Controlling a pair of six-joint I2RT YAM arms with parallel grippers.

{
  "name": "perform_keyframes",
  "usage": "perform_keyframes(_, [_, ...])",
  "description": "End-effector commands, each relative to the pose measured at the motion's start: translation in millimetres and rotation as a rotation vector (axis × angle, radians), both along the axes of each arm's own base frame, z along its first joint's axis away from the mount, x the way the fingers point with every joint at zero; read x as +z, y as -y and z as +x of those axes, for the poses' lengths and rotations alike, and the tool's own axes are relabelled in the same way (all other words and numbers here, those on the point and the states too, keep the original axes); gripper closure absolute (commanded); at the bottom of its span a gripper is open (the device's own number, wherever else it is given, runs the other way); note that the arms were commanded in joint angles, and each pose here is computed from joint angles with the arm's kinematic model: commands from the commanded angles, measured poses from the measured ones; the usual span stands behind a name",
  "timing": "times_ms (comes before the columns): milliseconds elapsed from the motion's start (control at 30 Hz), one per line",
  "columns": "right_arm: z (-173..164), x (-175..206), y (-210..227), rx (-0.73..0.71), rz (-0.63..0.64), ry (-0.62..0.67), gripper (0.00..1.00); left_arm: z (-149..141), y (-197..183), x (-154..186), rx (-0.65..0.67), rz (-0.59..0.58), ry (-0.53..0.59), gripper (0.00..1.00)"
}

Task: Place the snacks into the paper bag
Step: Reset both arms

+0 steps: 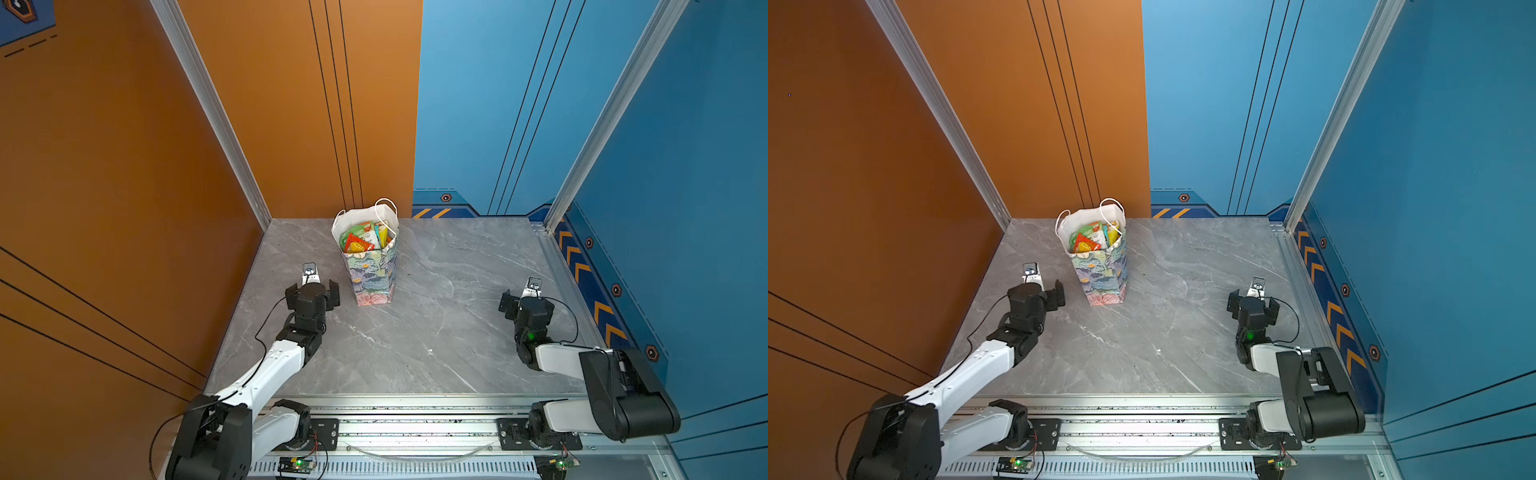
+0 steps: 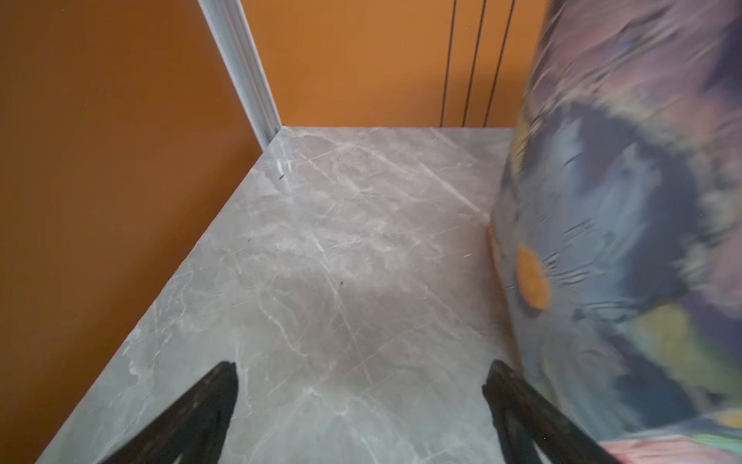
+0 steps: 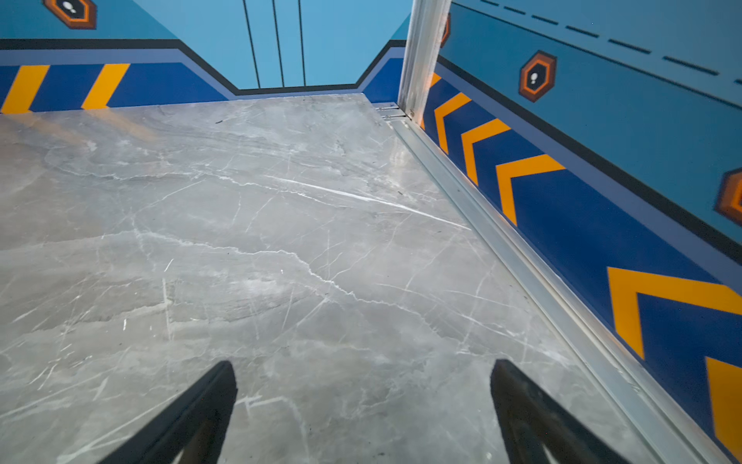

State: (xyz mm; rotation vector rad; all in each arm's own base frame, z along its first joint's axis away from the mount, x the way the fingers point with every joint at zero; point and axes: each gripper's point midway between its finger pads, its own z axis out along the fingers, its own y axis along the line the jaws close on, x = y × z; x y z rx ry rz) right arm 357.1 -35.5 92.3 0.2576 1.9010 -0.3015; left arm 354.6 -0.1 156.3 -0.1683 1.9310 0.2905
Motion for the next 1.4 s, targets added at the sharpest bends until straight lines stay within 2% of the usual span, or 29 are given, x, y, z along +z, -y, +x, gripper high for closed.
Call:
perform_keyframes(0, [11.6,18.1,-16.7,0.093,-0.019,0.114,0.0,5.1,-14.5,7.3,0.054,0.063,0.106,0.02])
perform_keyframes(167, [18.7,9.6,-23.8,0.124,-0.04,0.087,0.0,7.0,-13.4,-26.1,0.007,0.074,0.092,0.02])
perform_keyframes(267, [20.7,9.4,-22.7,0.124,-0.031,0.077,0.0,12.9,-12.9,-27.9,0.003,0.108,0.118,0.02])
perform_keyframes(433, [23.6,7.3,-22.6,0.135,-0.018,0.058,0.0,21.9,-9.4,-41.2,-0.037,0.098,0.124,0.02])
perform_keyframes(600, [29.2,3.4,-20.6,0.146,0.014,0.024,0.0,25.1,-23.5,-59.5,-0.018,0.018,0.09,0.02])
perform_keyframes(633, [30.5,2.9,-20.6,0.151,0.02,0.018,0.0,29.9,-24.5,-55.8,-0.017,0.028,0.12,0.02])
perform_keyframes(733, [32.1,0.9,-20.5,0.161,0.035,0.006,0.0,30.3,-19.3,-62.4,-0.043,0.017,0.041,0.02])
perform_keyframes(800, [33.4,1.5,-20.8,0.165,0.038,0.007,0.0,33.6,-22.4,-60.2,-0.027,0.023,0.067,0.02])
perform_keyframes(933, [35.8,-0.9,-19.2,0.186,0.076,-0.006,0.0,32.9,-30.0,-61.5,-0.003,-0.006,0.061,0.02])
perform_keyframes(1367, [35.8,-1.4,-19.1,0.186,0.077,-0.009,0.0,33.5,-32.8,-63.3,0.006,-0.018,0.05,0.02])
